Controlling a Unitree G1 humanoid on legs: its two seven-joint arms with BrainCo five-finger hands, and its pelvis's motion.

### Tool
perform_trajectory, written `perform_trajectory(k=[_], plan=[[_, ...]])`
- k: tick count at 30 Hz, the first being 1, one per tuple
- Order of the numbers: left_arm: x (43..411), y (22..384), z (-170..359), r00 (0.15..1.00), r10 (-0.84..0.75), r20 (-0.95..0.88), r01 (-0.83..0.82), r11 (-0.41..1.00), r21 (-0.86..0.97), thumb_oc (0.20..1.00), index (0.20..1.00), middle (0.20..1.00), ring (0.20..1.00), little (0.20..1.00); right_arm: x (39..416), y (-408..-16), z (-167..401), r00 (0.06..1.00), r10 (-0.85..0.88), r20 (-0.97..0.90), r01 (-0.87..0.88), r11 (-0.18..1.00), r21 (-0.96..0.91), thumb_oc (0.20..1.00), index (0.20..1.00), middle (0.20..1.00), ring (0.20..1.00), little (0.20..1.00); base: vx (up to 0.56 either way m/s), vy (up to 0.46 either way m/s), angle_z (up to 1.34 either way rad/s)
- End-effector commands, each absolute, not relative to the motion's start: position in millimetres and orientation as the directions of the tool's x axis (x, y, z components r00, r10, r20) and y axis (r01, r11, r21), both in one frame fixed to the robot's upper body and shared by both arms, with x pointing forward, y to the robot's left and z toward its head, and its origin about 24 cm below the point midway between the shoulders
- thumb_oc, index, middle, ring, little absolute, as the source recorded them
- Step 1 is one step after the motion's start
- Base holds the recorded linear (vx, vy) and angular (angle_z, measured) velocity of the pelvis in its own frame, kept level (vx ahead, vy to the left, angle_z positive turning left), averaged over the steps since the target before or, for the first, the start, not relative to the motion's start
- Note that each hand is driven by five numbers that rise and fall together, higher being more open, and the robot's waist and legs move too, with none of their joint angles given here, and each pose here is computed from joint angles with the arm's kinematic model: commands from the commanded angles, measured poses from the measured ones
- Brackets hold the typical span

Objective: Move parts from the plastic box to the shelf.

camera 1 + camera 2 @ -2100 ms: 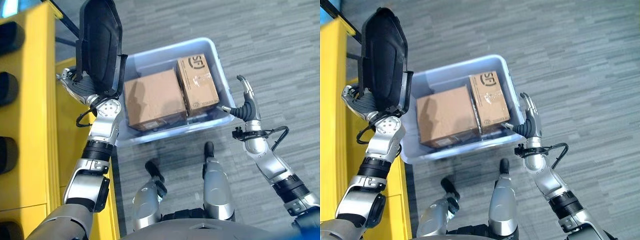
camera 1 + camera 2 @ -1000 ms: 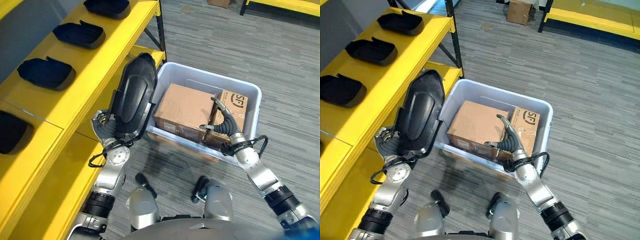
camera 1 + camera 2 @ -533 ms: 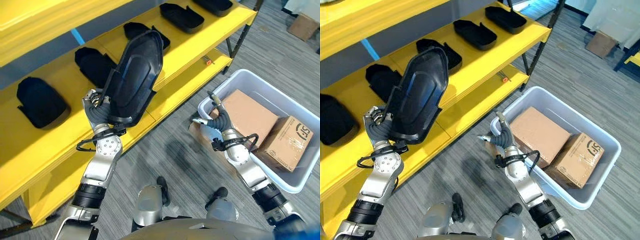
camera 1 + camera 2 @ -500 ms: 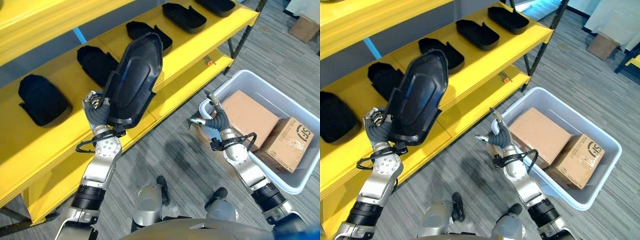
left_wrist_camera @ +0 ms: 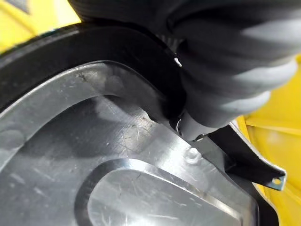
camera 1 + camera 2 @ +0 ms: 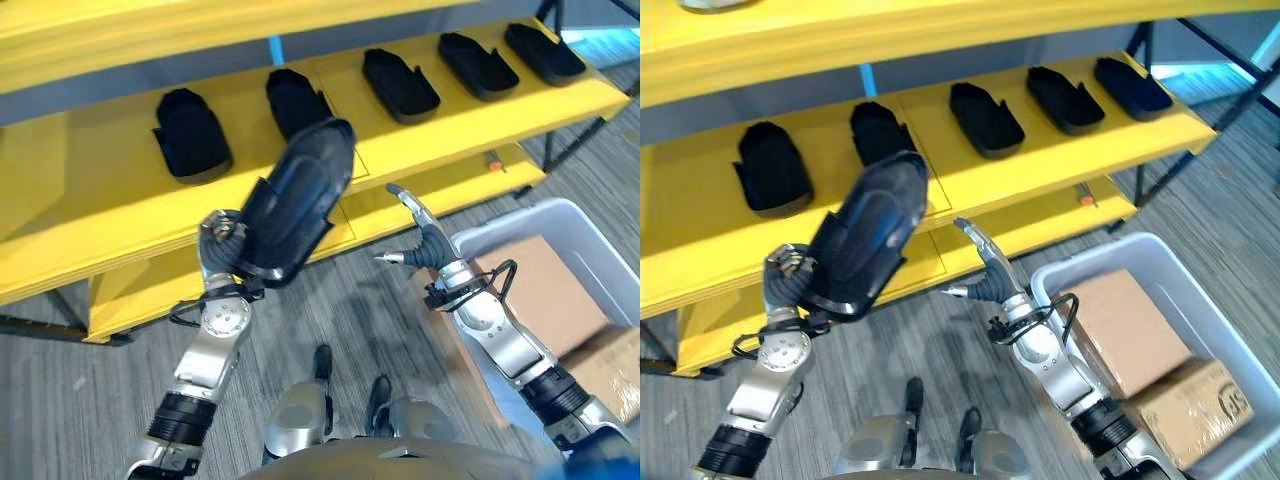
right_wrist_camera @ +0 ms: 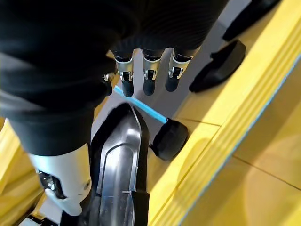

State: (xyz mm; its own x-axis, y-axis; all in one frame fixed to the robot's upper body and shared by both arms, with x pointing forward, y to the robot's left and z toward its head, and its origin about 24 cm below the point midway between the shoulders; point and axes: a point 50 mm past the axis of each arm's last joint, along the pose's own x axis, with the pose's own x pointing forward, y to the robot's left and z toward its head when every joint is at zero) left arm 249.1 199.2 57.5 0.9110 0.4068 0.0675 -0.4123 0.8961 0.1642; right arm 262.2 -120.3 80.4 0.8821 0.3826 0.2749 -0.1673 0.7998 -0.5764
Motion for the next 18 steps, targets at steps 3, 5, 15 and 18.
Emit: perform_trajectory(k=[3, 5, 15, 18], plan=[[258, 187, 102, 0.901, 0.317, 0.297, -0.355, 0.931, 0.082, 0.2, 0.2, 0.2, 0.2, 0.2, 259, -119, 104, 0.815, 0.388, 0.429, -0.095, 0.822, -0.562, 1.0, 1.0, 1.0, 1.0, 1.0, 0.01, -0.155, 0.38], [265, 179, 102, 0.923, 0.256, 0.288, -0.295, 0.95, 0.104, 0.2, 0.2, 0.2, 0.2, 0.2, 257, -130, 105, 0.834, 0.325, 0.446, -0.021, 0.827, -0.562, 1.0, 1.0, 1.0, 1.0, 1.0, -0.03, -0.088, 0.94], [254, 192, 98, 0.906, 0.329, 0.267, -0.343, 0.939, 0.003, 0.2, 0.2, 0.2, 0.2, 0.2, 254, -143, 105, 0.825, 0.36, 0.434, -0.01, 0.779, -0.627, 1.0, 1.0, 1.0, 1.0, 1.0, 0.03, 0.267, 0.44], [256, 192, 96, 0.902, 0.337, 0.271, -0.347, 0.938, -0.013, 0.2, 0.2, 0.2, 0.2, 0.2, 252, -144, 107, 0.817, 0.37, 0.442, -0.008, 0.774, -0.633, 1.0, 1.0, 1.0, 1.0, 1.0, 0.04, 0.479, 0.31]])
